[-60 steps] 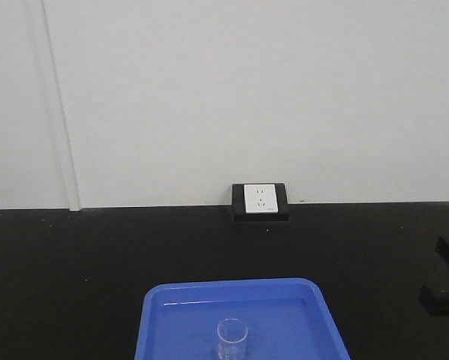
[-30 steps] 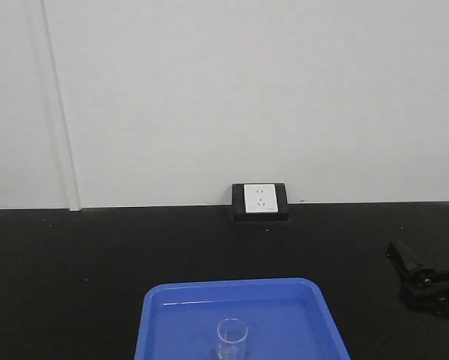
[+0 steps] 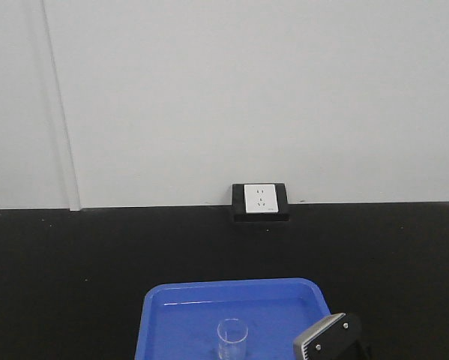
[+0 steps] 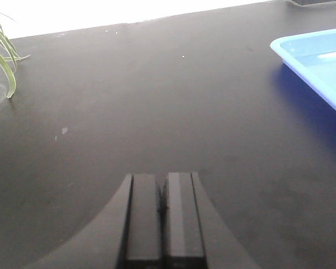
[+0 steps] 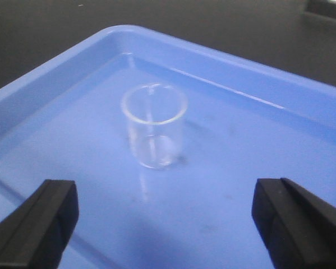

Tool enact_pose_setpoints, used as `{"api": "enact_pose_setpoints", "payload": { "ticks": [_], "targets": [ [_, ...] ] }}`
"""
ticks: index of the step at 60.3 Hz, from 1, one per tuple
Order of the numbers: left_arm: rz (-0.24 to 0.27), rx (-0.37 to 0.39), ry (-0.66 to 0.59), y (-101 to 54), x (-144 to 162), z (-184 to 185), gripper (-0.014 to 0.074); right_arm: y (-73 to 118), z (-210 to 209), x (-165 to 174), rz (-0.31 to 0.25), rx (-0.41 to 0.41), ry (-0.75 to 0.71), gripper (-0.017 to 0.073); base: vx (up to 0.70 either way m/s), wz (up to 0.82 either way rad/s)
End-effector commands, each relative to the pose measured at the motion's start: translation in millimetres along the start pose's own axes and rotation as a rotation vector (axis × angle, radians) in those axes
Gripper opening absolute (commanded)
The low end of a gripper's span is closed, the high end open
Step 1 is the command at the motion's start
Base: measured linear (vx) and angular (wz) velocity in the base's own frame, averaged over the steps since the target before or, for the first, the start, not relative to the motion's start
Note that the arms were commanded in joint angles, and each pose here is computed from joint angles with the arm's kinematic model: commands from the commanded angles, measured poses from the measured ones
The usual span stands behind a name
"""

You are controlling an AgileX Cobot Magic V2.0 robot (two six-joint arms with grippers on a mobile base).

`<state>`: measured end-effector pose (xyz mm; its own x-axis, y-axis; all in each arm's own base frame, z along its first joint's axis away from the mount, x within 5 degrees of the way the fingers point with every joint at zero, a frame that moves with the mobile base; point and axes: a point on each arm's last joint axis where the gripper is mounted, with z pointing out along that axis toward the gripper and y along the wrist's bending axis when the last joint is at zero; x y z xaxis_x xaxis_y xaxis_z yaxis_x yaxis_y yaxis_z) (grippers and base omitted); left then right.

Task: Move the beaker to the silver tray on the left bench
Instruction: 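Lower the open right gripper around the glass beaker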

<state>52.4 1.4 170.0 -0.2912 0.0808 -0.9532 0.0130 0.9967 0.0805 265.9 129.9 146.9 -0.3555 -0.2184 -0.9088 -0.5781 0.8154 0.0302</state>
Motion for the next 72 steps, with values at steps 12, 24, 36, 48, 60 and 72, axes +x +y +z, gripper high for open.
{"api": "enact_pose_setpoints", "payload": {
  "ticks": [12,24,36,48,60,72],
  "targets": [
    [-0.003,0.006,-0.062,-0.7,-1,2,0.0001,1.6,29,-10,-0.003,-0.081,-0.206,0.0650,0.00,0.00],
    [-0.003,0.006,-0.062,-0.7,-1,2,0.0001,-4.0,58,-25,0.045,-0.111,-0.234,0.0643,0.00,0.00],
    [-0.003,0.006,-0.062,-0.7,-1,2,0.0001,-4.6,83,-26,0.043,-0.167,-0.211,0.0634,0.00,0.00],
    [-0.003,0.006,-0.062,-0.7,-1,2,0.0001,-8.2,102,-27,0.033,-0.175,-0.224,0.0625,0.00,0.00],
    [-0.003,0.006,-0.062,-0.7,-1,2,0.0001,-11.8,118,-28,0.054,-0.178,-0.236,0.0567,0.00,0.00],
    [-0.003,0.006,-0.062,-0.7,-1,2,0.0001,-12.4,120,-28,0.103,-0.182,-0.234,0.0283,0.00,0.00]
  ]
}}
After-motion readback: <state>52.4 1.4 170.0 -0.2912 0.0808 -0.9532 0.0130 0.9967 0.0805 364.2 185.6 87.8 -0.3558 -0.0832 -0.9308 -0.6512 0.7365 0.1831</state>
